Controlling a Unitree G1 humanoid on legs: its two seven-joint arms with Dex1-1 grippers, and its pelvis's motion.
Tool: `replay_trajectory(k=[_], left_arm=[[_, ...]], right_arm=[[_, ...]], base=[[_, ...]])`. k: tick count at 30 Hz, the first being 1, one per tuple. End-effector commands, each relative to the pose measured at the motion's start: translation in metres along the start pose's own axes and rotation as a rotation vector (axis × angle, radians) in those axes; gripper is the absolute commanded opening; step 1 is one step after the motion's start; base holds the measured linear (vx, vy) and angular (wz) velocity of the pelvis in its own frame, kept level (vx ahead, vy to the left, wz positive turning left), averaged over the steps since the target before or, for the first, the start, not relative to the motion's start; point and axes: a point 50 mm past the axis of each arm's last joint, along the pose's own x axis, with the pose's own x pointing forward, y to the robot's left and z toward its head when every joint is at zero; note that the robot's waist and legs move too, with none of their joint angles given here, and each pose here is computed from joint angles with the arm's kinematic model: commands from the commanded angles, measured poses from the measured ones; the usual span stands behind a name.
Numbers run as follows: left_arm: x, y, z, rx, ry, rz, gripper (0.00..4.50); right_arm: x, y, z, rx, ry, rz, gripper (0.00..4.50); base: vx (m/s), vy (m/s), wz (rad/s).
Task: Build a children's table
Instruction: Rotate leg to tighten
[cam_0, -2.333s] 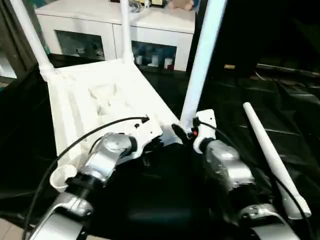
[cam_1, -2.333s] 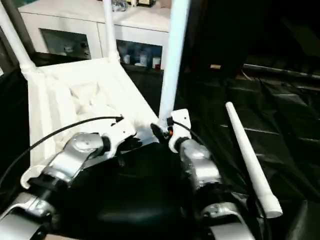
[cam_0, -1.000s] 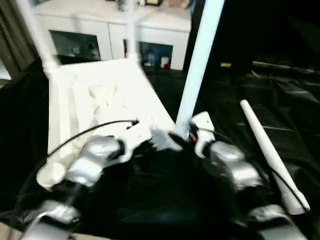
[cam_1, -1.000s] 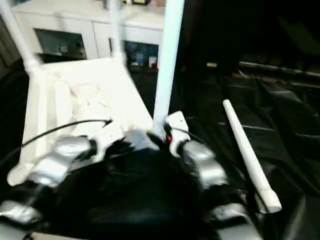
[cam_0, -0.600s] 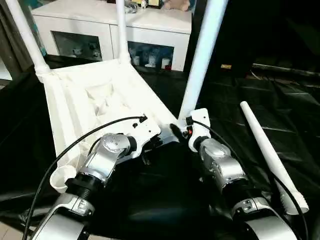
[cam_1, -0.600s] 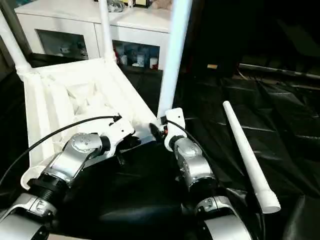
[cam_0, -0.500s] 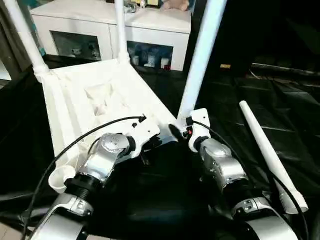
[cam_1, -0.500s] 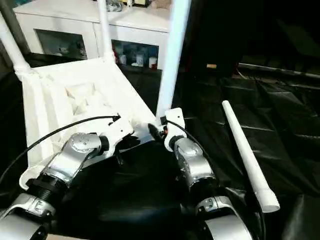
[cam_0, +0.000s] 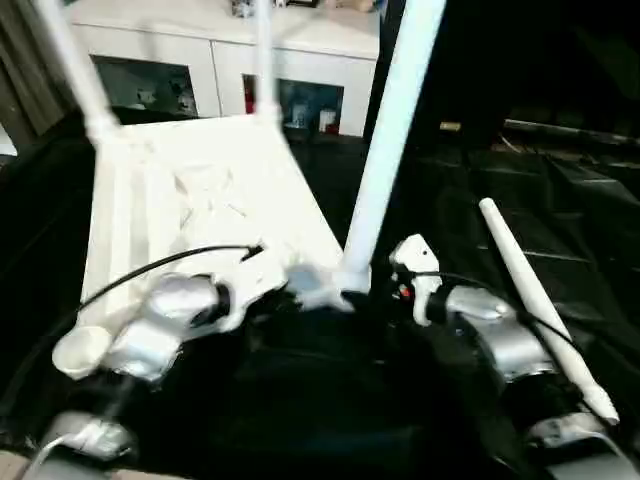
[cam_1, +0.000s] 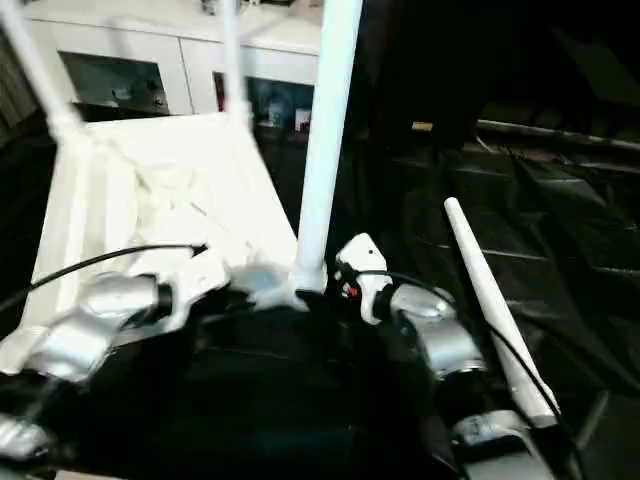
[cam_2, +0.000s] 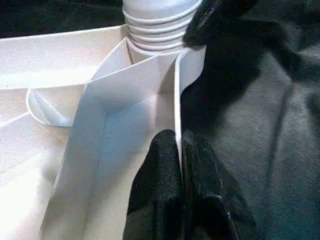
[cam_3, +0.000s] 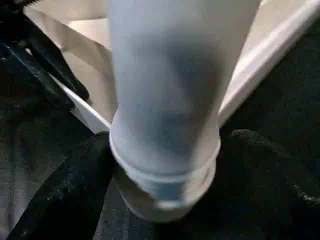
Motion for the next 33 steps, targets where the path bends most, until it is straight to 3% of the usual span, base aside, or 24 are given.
replay_trajectory(k=[1,8,18,21,25,27,33], left_arm=[[0.009,-0.017,-0.005,-0.055,-0.053,-0.102,0.0],[0.008,-0.019,-0.006,-0.051,-0.05,-0.115,0.0],[0.006,-0.02,-0.007,-0.057,-0.043,-0.122,0.0],[0.007,-0.02,-0.008,-0.06,-0.04,-0.11,0.0],[0.015,-0.01,-0.01,-0.098,-0.001,-0.001,0.0],[0.025,-0.001,-0.009,-0.142,0.015,0.109,0.0],[0.059,0.012,0.011,-0.206,0.025,0.275,0.0]], right_arm=[[-0.007,-0.005,0.009,-0.042,-0.033,-0.009,3.89],[-0.005,0.004,0.007,-0.052,-0.034,0.06,3.89],[-0.004,0.008,0.004,-0.035,-0.042,0.079,2.91],[-0.004,0.008,0.0,-0.009,-0.04,0.064,2.83],[0.001,0.004,-0.009,0.067,-0.02,-0.077,2.77],[0.008,-0.001,-0.018,0.112,0.015,-0.237,2.77],[0.034,0.002,-0.024,0.258,0.069,-0.546,2.76]], base=[[0.0,0.0,0.0],[0.0,0.0,0.0],[0.0,0.0,0.0],[0.0,0.0,0.0],[0.0,0.0,0.0],[0.0,0.0,0.0],[0.0,0.0,0.0]])
